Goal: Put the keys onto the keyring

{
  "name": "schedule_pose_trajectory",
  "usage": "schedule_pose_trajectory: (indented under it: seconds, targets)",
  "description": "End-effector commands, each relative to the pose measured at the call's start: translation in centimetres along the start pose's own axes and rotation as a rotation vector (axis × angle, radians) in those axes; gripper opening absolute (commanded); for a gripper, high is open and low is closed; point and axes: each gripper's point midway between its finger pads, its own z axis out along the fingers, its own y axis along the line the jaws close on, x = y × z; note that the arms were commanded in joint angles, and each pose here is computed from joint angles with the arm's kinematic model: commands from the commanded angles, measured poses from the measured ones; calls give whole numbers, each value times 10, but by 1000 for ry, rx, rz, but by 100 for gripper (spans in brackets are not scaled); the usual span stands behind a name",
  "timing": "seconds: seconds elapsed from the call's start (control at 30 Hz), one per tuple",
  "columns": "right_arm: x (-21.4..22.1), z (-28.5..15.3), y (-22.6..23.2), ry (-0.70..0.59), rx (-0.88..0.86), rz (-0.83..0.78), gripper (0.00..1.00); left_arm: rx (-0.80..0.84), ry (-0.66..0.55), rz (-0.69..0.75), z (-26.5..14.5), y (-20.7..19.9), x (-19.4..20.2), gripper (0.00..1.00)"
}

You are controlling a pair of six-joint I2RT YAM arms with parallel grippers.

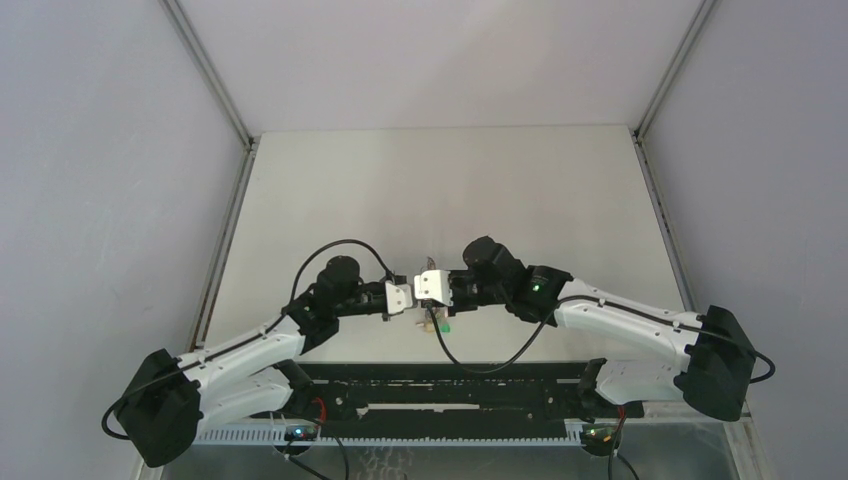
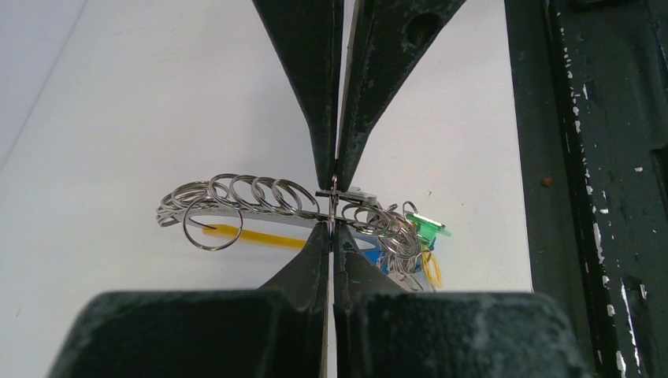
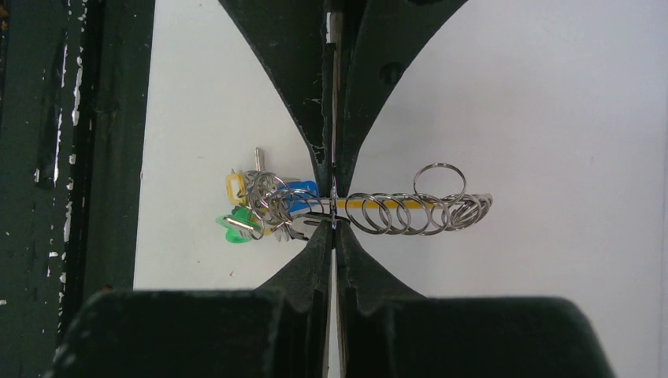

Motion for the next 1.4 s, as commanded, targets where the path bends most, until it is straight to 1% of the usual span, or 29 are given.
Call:
schedule_pose_trajectory:
  seconds: [0.0, 0.37, 0.8, 0.9, 1.07, 1.37]
  targets:
    - [-36, -2, -16, -106, 24, -27, 0, -18, -112, 76, 1, 4, -29, 0]
    - [-44, 0, -16, -137, 18, -34, 0, -26, -102, 69, 2, 6, -27, 0]
    - [-44, 4, -16, -127, 23, -40, 0, -48, -87, 64, 2, 9, -25, 0]
    - [-43, -2, -16, -124, 26, -37, 10, -59, -88, 68, 1, 10, -25, 0]
    - [-40, -11, -15, -127, 35, -27, 20, -71, -96, 73, -1, 11, -26, 0]
    - [-30, -29, -17, -134, 73, -2, 21, -79, -91, 75, -2, 11, -25, 0]
